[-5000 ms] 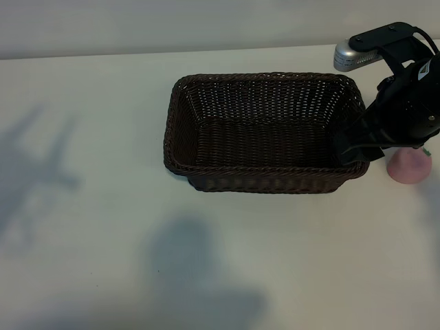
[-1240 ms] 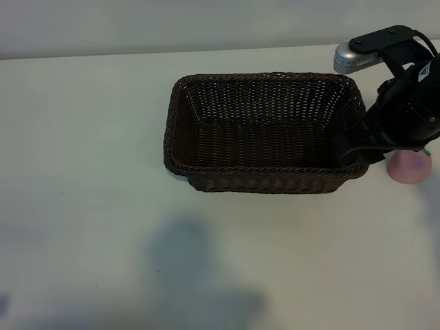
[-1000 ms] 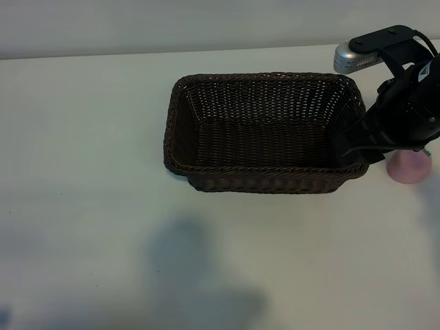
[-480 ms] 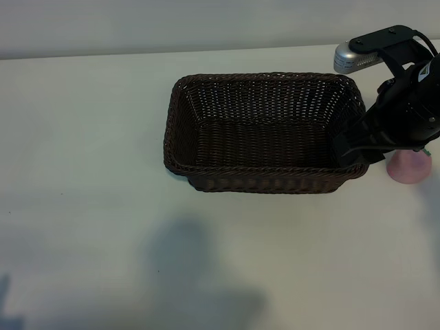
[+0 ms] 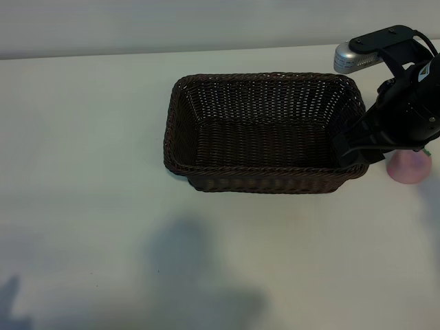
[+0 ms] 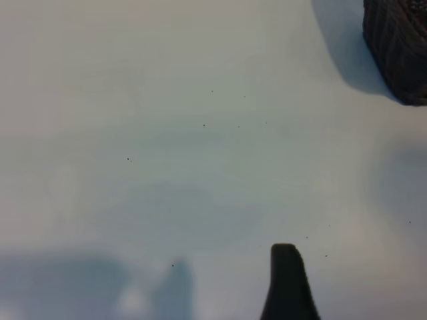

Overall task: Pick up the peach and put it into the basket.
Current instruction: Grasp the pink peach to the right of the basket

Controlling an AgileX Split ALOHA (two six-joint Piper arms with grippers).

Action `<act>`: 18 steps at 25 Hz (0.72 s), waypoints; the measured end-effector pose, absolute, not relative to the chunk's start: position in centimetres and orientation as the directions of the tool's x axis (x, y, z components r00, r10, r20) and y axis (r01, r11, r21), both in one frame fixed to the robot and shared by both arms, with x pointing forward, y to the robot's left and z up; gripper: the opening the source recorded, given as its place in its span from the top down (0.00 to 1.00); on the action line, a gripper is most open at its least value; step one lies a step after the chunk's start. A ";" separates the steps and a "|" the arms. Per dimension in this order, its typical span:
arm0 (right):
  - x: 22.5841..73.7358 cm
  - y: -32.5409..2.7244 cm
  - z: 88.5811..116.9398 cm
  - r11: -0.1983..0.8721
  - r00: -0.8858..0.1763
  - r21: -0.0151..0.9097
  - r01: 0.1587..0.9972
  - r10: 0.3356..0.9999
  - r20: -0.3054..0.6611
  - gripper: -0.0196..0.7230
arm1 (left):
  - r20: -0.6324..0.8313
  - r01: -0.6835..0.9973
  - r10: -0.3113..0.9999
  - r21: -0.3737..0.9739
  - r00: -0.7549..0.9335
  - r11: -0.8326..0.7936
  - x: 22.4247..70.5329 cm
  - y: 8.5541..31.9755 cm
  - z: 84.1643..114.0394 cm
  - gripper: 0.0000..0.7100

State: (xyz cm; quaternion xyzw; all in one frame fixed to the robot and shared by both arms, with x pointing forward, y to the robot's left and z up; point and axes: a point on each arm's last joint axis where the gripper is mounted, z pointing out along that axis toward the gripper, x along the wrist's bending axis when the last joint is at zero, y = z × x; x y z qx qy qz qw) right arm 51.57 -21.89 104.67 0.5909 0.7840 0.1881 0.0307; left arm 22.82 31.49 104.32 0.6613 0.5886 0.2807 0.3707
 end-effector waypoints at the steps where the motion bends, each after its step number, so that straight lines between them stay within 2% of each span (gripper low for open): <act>1: 51.6 -21.9 104.7 0.231 -0.300 0.331 0.915 0.938 0.174 0.17 | -0.065 0.570 0.987 0.821 0.150 -0.032 22.8 31.5 104.3 0.30; 12: 51.6 -21.9 104.7 0.231 -0.300 0.331 0.915 0.938 0.174 0.17 | -0.065 0.571 0.987 0.820 0.148 -0.031 22.8 31.5 104.3 0.30; 18: 51.6 -21.9 104.7 0.231 -0.300 0.331 0.915 0.938 0.174 0.17 | -0.064 0.571 0.997 0.820 0.040 0.030 22.7 31.4 104.3 0.30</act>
